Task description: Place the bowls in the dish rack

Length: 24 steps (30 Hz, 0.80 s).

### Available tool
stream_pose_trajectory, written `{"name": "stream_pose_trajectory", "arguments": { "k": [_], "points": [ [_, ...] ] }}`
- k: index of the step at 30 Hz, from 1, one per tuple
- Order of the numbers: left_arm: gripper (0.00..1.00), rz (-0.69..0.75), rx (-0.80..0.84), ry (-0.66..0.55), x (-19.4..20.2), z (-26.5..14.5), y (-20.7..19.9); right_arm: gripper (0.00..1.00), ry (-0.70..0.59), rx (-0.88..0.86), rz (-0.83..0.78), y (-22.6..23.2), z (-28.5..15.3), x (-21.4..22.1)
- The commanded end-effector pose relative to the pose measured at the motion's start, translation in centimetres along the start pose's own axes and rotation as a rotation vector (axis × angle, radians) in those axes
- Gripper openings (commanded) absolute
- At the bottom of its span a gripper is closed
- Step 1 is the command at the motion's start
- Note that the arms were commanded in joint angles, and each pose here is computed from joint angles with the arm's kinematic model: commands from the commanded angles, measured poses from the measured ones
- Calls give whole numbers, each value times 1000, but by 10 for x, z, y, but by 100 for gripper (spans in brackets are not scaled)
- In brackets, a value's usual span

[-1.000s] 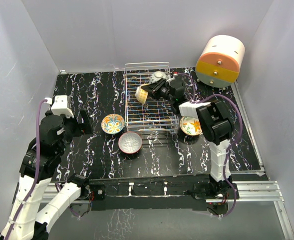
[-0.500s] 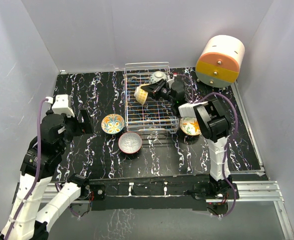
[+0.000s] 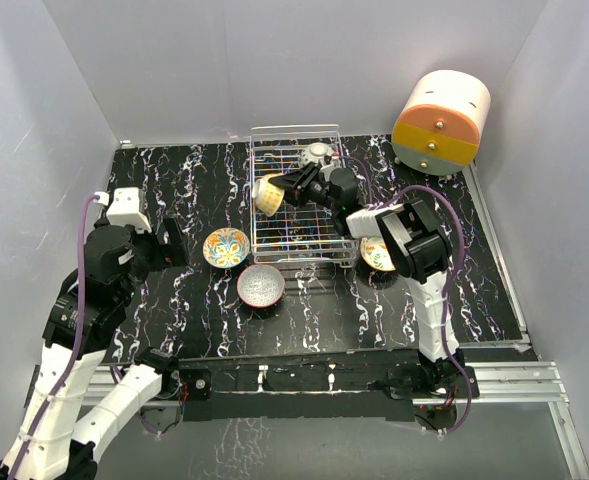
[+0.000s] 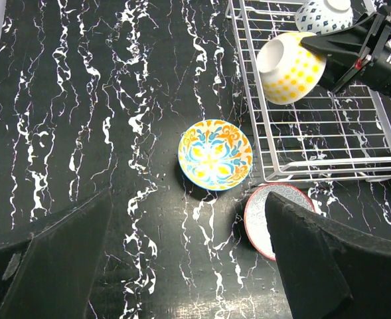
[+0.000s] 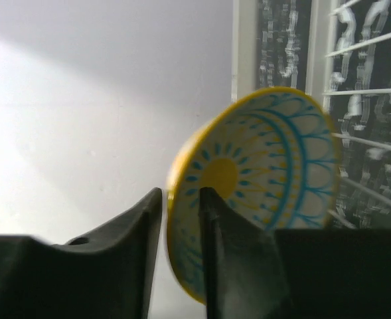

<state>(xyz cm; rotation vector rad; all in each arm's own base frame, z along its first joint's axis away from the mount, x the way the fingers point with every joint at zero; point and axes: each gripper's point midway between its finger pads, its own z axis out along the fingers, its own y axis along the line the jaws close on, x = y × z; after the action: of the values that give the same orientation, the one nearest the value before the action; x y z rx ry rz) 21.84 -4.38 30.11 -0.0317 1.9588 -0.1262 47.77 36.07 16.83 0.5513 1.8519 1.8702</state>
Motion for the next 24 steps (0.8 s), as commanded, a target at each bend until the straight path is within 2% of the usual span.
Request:
{"name": "stream_pose_trajectory", "arguments": {
  "k": [1, 5, 6, 7, 8, 12, 18, 24],
  "points": [
    [97, -9, 13, -28, -11, -3, -3, 48, 6, 90, 60, -35, -10, 4],
    [97, -9, 17, -25, -11, -1, -5, 61, -4, 106, 66, -40, -17, 4],
    [97, -8, 18, -23, -10, 0, -5, 72, -8, 109, 64, -41, -18, 2],
    [97, -8, 20, -23, -10, 0, -6, 96, -11, 109, 56, -39, -19, 2],
    [97, -9, 23, -23, -10, 1, -6, 99, -14, 119, 40, -39, -20, 1],
    [97, -13, 27, -20, -9, 2, -7, 99, -37, 168, -32, -31, -18, -7],
    [97, -19, 23, -28, -10, 0, -6, 99, -64, 337, -155, -27, -8, -28],
    [97, -19, 24, -29, -7, 1, -6, 99, -77, 428, -211, -35, -14, -33]
  ]
}}
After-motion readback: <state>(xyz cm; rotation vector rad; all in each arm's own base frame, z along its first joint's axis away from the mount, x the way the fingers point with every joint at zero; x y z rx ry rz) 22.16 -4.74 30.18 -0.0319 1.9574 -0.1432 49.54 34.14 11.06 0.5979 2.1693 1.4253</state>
